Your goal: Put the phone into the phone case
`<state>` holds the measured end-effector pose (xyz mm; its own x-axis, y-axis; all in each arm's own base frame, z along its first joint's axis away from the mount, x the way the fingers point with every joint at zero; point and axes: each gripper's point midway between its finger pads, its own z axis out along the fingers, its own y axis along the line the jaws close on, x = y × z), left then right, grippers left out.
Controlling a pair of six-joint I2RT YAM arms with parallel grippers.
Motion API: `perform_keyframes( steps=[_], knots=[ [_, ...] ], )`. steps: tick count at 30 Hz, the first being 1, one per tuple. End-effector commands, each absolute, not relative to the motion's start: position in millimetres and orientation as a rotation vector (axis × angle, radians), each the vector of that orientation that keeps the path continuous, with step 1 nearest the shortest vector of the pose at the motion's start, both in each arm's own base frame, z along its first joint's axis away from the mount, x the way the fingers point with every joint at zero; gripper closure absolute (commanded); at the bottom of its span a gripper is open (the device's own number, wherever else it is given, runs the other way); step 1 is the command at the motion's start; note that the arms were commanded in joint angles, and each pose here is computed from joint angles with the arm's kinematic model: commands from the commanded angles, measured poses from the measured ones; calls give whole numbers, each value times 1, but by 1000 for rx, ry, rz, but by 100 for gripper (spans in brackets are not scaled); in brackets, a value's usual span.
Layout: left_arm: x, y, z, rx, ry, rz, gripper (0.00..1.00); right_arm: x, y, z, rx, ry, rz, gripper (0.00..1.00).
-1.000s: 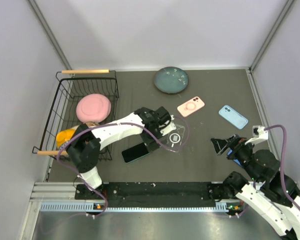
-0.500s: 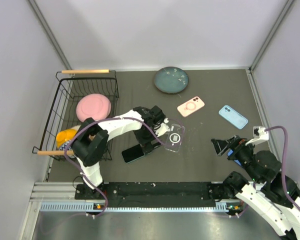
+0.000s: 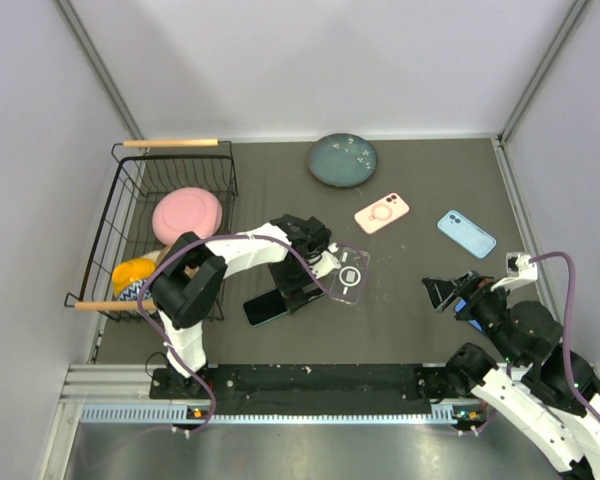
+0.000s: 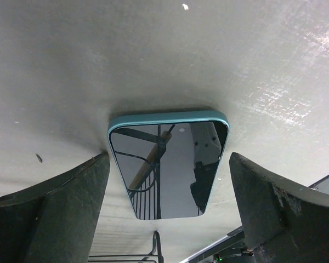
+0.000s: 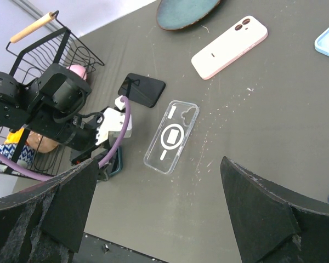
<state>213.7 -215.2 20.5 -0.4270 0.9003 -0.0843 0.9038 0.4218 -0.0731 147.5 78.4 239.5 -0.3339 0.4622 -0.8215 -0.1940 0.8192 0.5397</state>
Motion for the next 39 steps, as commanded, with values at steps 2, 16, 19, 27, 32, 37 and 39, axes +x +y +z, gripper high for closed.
perform_keyframes(
  steps=[2,16,19,27,32,37,39],
  knots=[
    [219,-217,17,1678,2586,-174,5,144,76,256,187,1758,686,7],
    [214,-223,11,1645,2614,-238,21,144,77,256,185,1759,691,7],
    [214,-221,11,1632,2624,-224,25,144,77,256,187,1760,692,7],
    [213,-247,25,1460,2687,-405,43,148,94,244,165,1818,730,7],
    [210,-255,29,1311,2753,-495,57,153,137,219,135,1876,905,8],
    [215,-260,36,1128,2790,-634,61,159,187,215,129,1841,1175,12],
    [220,-264,44,1050,2775,-710,64,158,202,196,148,1885,1257,15]
  ],
)
